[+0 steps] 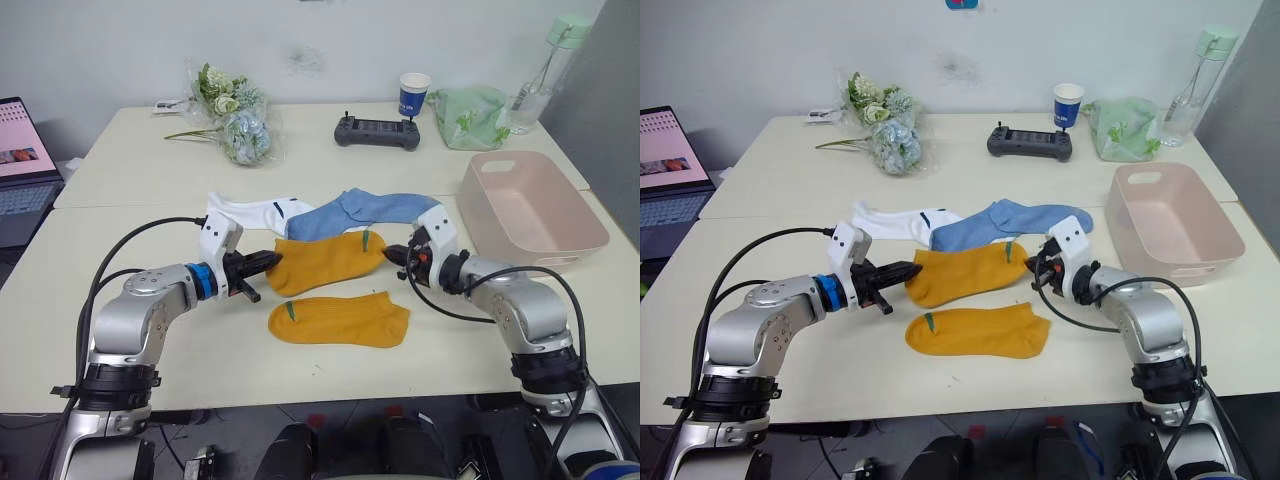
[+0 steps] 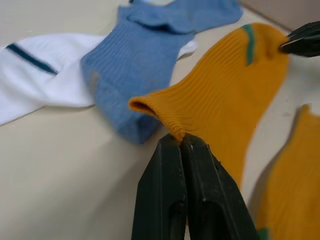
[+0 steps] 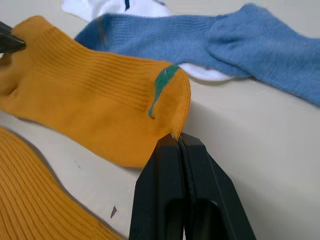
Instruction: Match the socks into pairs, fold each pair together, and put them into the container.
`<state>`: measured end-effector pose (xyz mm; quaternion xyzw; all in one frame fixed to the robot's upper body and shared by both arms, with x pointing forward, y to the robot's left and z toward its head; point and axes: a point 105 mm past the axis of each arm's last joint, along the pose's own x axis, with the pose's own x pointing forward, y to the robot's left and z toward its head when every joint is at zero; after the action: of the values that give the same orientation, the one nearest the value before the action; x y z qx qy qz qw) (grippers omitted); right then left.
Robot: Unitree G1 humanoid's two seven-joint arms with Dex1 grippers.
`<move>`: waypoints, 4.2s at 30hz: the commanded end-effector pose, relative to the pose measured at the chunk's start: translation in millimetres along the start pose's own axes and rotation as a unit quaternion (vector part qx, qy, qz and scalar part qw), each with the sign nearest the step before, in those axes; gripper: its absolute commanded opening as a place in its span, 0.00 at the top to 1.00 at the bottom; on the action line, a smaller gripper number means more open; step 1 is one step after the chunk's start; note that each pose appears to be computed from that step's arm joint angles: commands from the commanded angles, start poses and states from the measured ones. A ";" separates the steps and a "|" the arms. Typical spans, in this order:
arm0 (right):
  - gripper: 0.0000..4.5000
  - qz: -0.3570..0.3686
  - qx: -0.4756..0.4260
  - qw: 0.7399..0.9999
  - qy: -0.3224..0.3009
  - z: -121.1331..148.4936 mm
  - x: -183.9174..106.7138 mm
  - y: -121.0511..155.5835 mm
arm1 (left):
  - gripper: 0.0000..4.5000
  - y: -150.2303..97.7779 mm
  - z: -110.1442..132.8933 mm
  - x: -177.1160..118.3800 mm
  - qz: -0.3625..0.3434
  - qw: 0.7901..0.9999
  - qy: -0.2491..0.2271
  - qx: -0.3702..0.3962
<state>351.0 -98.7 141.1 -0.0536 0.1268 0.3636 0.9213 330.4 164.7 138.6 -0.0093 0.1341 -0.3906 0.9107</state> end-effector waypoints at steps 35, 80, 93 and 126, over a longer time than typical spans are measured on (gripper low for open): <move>0.33 0.202 -0.155 0.967 -0.034 9.2 -25.7 49.1 | 0.22 -53.6 -8.0 -30.1 -0.093 0.994 0.054 -0.010; 1.00 0.326 -0.385 0.863 0.000 -19.9 -26.7 72.1 | 1.00 0.1 14.2 78.4 -0.039 0.996 -0.041 0.076; 1.00 0.341 -0.413 0.844 0.023 -21.8 -16.4 24.5 | 1.00 -33.4 -27.5 27.4 0.080 0.996 -0.039 -0.001; 0.61 0.149 -0.221 0.964 0.011 -31.7 -24.4 27.1 | 1.00 -15.3 -21.4 23.8 0.129 0.990 -0.054 0.004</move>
<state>307.8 -106.5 102.8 -0.2224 0.0968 0.5119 0.8241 329.1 142.0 103.3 -0.0147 0.1023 -0.2603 0.9600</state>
